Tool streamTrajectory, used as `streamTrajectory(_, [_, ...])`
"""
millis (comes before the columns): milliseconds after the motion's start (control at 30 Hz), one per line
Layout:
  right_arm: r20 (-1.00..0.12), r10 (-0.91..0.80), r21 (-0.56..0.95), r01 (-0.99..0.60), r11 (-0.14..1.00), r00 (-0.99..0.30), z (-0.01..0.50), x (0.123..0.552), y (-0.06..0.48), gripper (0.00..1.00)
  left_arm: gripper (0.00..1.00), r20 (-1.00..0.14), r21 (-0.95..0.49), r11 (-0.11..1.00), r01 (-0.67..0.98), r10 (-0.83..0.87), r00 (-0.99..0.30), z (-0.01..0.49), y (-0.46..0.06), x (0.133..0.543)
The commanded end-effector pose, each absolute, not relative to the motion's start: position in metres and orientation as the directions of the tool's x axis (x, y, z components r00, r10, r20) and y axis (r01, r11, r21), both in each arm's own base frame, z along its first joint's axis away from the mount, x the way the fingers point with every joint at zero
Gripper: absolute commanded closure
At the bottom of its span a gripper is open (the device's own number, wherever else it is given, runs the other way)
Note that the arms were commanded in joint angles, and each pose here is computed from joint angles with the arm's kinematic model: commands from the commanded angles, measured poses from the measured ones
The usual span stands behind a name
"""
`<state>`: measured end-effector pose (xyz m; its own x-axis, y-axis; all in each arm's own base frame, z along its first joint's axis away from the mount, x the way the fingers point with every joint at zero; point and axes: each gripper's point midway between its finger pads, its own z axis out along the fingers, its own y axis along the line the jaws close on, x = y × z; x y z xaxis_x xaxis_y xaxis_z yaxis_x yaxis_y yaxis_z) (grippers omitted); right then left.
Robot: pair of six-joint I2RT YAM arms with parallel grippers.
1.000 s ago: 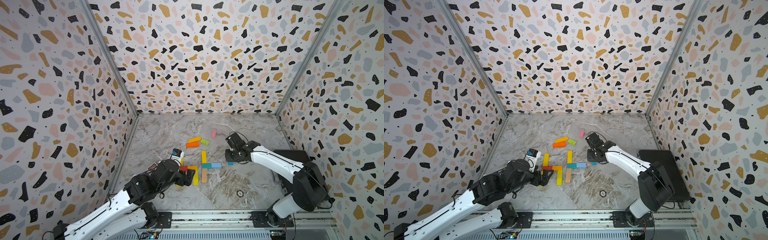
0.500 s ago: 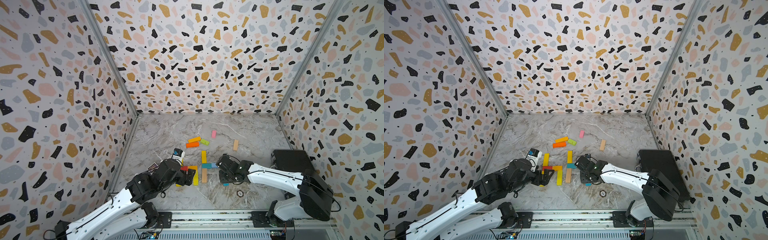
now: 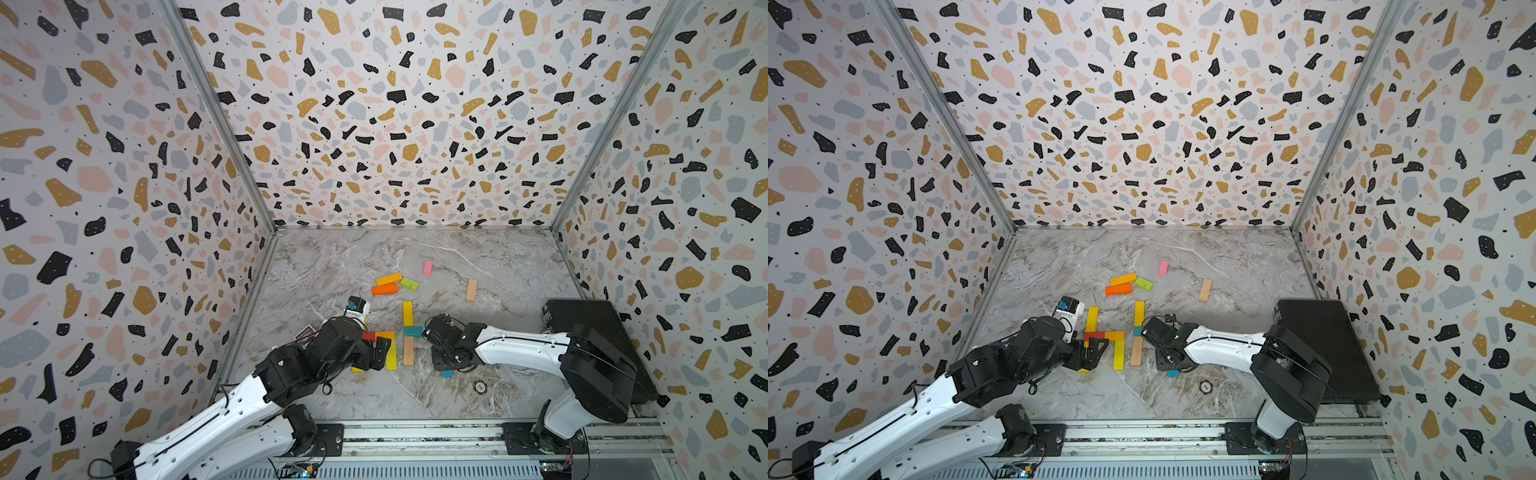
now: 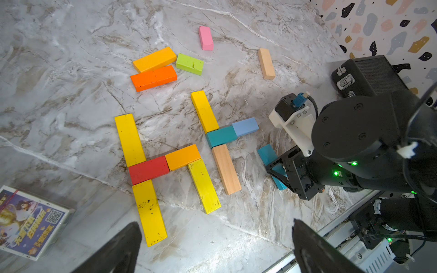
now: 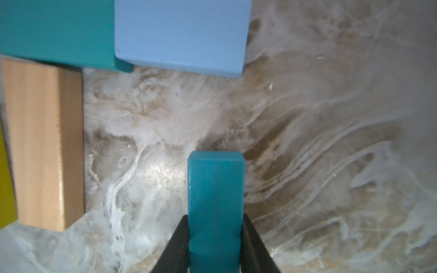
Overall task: Assemble the letter h with building blocks
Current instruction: Assemble the building block at the center of the board.
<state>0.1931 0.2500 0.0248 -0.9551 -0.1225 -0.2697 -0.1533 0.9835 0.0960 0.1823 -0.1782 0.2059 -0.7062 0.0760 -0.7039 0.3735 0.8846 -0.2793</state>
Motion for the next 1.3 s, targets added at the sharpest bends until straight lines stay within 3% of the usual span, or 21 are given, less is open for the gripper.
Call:
streamTrajectory(0, [-0.312,-0.108,0.097,-0.144,0.985,-0.944,0.038,0.205,0.258,0.73,0.01,-0.723,-0.291,0.885,0.364,0.045,-0.689,0.219,-0.177,0.186])
streamTrajectory(1267, [-0.302,-0.087,0.063,-0.111,0.992,-0.949,0.025,0.229,0.259,0.71,0.01,-0.726,-0.273,0.893,0.359,0.054,-0.686,0.218,-0.172,0.187])
